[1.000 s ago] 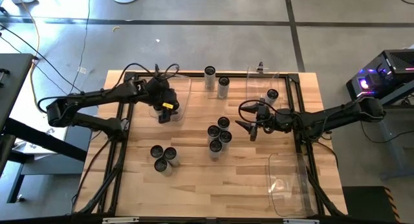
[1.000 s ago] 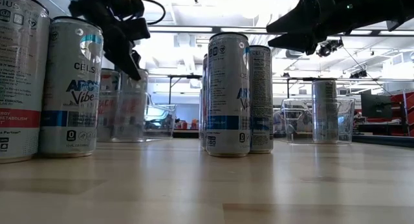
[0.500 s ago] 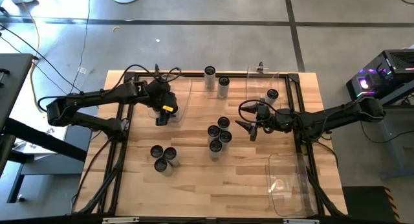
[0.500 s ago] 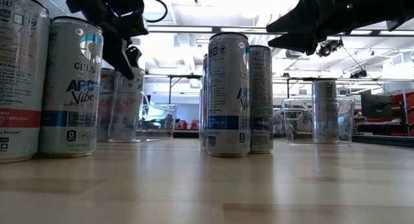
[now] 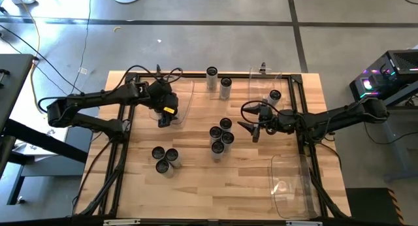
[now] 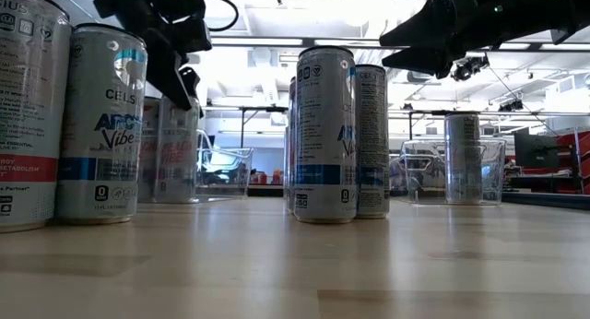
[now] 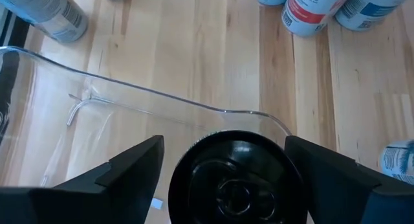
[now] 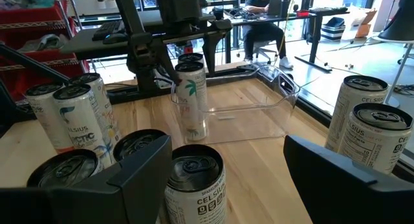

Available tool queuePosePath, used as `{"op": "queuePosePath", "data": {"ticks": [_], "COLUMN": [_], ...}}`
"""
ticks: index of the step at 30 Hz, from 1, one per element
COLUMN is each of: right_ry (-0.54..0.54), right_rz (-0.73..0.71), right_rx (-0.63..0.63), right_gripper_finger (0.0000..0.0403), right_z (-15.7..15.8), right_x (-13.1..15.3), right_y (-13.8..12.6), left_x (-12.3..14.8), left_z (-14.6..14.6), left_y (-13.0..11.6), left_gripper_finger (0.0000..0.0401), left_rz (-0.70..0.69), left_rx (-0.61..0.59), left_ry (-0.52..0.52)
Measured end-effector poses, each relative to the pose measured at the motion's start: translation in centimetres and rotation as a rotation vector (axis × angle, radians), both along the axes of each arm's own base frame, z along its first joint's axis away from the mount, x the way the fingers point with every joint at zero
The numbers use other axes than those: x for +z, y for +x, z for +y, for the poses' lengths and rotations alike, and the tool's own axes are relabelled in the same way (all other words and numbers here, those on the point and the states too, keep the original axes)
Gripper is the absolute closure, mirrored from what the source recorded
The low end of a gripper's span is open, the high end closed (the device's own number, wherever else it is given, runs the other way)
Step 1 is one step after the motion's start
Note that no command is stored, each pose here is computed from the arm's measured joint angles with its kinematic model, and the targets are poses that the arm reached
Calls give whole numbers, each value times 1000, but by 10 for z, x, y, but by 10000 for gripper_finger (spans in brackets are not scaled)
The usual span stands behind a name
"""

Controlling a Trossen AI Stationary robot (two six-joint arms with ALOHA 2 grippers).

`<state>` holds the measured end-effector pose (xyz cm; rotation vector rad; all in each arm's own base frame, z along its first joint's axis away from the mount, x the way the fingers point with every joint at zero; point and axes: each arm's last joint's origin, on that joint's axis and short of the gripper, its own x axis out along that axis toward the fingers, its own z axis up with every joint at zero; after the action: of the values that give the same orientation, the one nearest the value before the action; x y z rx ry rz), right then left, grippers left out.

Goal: Sort soda cans
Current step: Put the white-pink soda can into the top left transparent bin, then adjust the top left transparent bin on the table

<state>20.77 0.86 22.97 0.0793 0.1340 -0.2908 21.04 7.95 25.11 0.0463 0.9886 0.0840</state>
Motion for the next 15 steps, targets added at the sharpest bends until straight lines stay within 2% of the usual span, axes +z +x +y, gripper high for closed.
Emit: {"op": "queuePosePath", "data": {"ticks": [7, 15], "right_ry": [0, 0], "right_rz": [0, 0], "right_rx": [0, 0], "right_gripper_finger": [110, 110], "right_z": [0, 0], "right_x": [0, 0], "right_y": [0, 0], "left_x": [7, 40], "left_z": [-2, -14], "left_y": [-6, -6], "left_gripper_finger": [84, 84], "left_rz": [25, 3], "left_rx": [32, -21], "left_ry": [-22, 34]}}
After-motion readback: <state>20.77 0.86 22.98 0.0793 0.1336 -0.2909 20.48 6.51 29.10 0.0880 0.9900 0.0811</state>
